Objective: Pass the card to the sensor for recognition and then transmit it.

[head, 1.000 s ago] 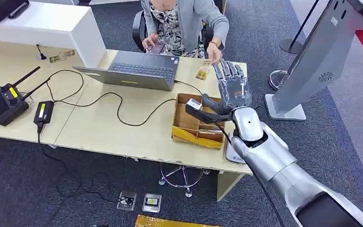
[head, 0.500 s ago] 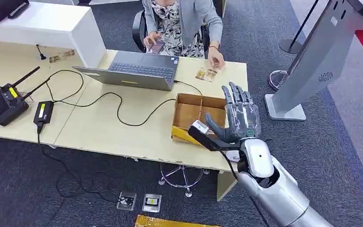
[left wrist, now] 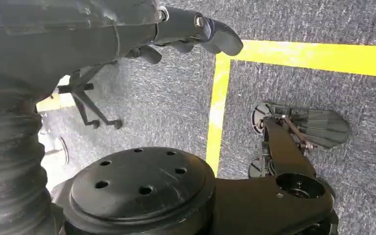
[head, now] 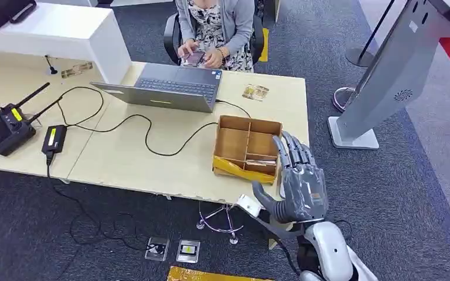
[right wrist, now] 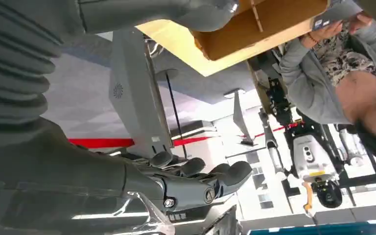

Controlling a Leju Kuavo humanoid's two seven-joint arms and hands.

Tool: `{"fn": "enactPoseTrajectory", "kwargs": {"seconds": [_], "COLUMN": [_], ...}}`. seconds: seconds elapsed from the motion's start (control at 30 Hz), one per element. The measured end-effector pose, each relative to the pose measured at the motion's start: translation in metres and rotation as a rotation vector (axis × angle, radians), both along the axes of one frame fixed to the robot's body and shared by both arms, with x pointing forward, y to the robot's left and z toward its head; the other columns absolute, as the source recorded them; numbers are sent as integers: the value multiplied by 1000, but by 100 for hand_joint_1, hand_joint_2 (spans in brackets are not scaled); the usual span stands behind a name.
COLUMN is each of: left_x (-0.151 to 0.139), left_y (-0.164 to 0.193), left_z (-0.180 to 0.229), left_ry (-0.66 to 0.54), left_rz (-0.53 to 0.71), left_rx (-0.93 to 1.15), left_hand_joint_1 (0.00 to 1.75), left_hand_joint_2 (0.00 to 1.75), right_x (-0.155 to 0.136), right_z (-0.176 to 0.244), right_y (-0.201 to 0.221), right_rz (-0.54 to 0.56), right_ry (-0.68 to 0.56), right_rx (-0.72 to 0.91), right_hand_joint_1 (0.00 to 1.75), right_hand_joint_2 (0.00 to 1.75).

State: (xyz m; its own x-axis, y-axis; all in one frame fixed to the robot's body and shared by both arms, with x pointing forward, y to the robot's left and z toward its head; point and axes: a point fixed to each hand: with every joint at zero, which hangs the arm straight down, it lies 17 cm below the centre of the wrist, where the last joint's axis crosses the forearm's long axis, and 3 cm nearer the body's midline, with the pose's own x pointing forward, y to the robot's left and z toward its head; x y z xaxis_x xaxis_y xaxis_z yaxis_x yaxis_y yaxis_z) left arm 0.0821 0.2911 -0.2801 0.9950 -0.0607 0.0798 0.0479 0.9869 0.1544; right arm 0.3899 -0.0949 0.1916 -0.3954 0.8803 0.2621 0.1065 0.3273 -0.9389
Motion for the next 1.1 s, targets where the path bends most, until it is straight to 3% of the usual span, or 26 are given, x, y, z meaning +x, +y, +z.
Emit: {"fn": "enactPoseTrajectory", "kwargs": {"seconds": [0.43, 1.1], "left_x": [-6, -5], "left_y": [-4, -12], "left_z": [0, 0], "left_ry": [41, 45], "left_rz": [29, -3], "left_rx": [21, -11], "left_hand_joint_1": [0, 0], "left_hand_joint_2": [175, 175], "right_x": [-11, 10], "right_z": [-41, -87], "right_y": [58, 105], "right_rz": [29, 43], "right_ry": [21, 124], "right_rx": [-84, -199], "right_hand_joint_1": [0, 0], "right_hand_joint_2": [175, 175]}}
